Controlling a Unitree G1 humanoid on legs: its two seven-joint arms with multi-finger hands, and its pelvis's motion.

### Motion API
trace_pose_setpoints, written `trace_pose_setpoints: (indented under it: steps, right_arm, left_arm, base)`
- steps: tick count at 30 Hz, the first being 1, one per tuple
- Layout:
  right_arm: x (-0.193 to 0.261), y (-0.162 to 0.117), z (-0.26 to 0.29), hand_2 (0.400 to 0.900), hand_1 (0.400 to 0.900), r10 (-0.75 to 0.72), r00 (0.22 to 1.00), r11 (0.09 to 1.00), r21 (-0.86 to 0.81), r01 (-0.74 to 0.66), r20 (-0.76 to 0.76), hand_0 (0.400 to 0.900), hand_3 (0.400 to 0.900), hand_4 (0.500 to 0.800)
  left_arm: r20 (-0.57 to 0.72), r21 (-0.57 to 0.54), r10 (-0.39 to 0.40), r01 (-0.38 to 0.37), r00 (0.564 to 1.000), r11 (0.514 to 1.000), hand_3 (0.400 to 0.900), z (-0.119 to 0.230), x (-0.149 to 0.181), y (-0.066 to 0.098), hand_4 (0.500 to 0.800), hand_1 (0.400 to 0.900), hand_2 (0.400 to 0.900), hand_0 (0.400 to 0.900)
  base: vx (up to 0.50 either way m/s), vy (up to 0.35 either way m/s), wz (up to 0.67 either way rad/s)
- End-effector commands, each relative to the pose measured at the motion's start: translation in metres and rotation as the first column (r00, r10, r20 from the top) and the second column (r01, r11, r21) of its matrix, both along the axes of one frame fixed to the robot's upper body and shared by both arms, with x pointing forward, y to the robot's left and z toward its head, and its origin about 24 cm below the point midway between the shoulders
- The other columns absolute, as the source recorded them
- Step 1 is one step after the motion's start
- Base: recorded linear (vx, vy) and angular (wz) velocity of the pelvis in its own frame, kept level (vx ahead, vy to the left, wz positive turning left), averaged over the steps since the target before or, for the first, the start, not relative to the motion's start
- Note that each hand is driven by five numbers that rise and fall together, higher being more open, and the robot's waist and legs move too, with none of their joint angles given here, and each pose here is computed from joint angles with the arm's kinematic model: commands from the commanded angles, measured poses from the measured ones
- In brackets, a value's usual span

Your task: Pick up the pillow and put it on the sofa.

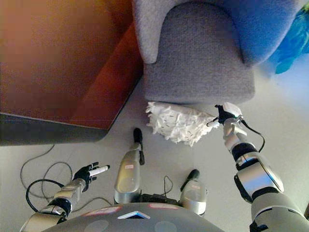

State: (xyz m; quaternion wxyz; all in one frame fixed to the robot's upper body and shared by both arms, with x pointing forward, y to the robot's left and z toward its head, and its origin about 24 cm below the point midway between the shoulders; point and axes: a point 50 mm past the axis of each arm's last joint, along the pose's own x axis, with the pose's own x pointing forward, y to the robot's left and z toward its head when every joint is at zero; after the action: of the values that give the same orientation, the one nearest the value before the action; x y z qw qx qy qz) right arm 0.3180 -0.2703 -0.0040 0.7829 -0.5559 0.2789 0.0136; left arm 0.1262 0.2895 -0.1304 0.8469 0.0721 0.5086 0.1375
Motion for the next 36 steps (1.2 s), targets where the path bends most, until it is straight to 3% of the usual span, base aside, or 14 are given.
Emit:
trace_pose_setpoints:
  steps: [1, 13, 24, 36]
  right_arm:
    - [0.023, -0.025, 0.048, 0.900, 0.900, -0.042, 0.996, 0.998, -0.049, 0.046, 0.081, 0.900, 0.900, 0.800]
    - [0.047, -0.046, 0.111, 0.900, 0.900, -0.106, 0.982, 0.989, -0.082, 0.119, 0.154, 0.900, 0.900, 0.800]
    - [0.063, -0.045, 0.161, 0.900, 0.900, -0.095, 0.957, 0.987, -0.102, 0.127, 0.273, 0.900, 0.900, 0.800]
    - [0.068, -0.050, 0.212, 0.900, 0.900, -0.143, 0.837, 0.948, -0.170, 0.269, 0.528, 0.900, 0.900, 0.800]
  left_arm:
    - [0.028, 0.076, 0.013, -0.015, 1.000, 0.997, 0.900, 0.013, 0.000, 0.028, 0.800, 0.900, 0.900, 0.900]
    - [0.191, 0.006, 0.074, -0.077, 0.979, 0.997, 0.900, 0.027, 0.031, 0.025, 0.800, 0.900, 0.900, 0.900]
    - [0.313, -0.029, 0.071, -0.066, 0.947, 0.997, 0.900, 0.039, 0.053, 0.016, 0.800, 0.900, 0.900, 0.900]
    - [0.350, -0.076, 0.061, -0.036, 0.935, 0.996, 0.900, 0.034, 0.053, 0.000, 0.800, 0.900, 0.900, 0.900]
  base:
    - [0.019, 0.047, 0.00]
    - [-0.108, 0.066, 0.11]
    - [-0.093, 0.042, 0.06]
    - [-0.025, 0.034, -0.01]
